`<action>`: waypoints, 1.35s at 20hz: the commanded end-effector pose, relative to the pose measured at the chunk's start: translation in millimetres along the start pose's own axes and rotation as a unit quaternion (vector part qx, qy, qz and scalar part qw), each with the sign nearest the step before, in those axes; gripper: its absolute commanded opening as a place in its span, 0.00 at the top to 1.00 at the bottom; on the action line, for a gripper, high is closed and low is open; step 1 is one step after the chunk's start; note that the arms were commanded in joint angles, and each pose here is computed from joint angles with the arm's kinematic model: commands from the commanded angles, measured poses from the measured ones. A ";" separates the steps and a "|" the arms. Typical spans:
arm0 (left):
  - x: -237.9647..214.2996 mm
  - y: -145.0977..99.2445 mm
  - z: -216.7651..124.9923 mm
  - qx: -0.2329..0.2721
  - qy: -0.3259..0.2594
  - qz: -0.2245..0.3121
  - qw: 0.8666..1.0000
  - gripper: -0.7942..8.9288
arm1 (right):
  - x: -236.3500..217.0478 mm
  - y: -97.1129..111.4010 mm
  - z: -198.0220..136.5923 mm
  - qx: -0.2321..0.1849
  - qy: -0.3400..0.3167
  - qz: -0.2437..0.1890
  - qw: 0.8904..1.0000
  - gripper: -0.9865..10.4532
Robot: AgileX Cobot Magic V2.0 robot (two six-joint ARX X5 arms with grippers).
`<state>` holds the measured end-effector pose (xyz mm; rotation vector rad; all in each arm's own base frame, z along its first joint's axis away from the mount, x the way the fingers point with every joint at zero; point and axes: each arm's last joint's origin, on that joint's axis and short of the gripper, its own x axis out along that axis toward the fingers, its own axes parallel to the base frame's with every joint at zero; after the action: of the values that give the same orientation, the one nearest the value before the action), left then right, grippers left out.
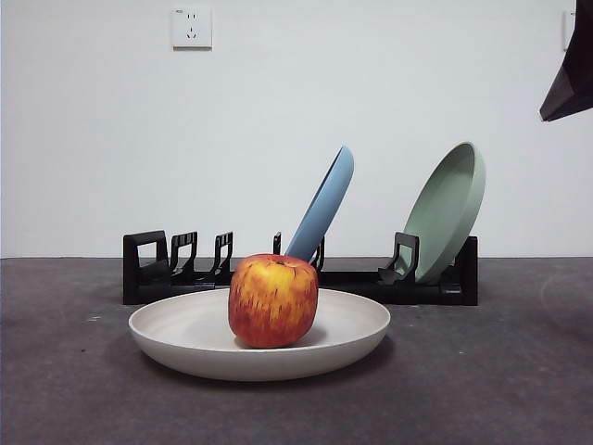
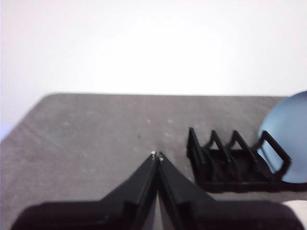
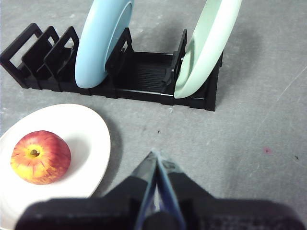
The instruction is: Take the yellow plate from the plate rack,put the plate on the table,take the apple from the table,put the apple in the plate
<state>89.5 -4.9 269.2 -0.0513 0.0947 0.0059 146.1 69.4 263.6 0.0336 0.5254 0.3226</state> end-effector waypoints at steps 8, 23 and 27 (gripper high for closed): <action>15.9 10.6 -104.9 0.015 0.028 0.025 0.999 0.92 | 0.5 -0.3 -1.3 0.005 -0.001 -0.001 1.000 0.91; 18.1 10.8 -120.5 -0.002 0.041 0.016 0.999 0.92 | 0.5 -0.3 -1.3 0.005 -0.001 -0.001 1.000 0.91; 18.1 10.8 -120.5 -0.002 0.041 0.016 0.999 0.92 | 0.6 -0.3 -1.3 0.005 0.000 -0.001 1.000 0.91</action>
<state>95.4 -0.4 151.3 -0.0469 0.1720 0.0362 146.1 69.4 263.6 0.0335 0.5257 0.3225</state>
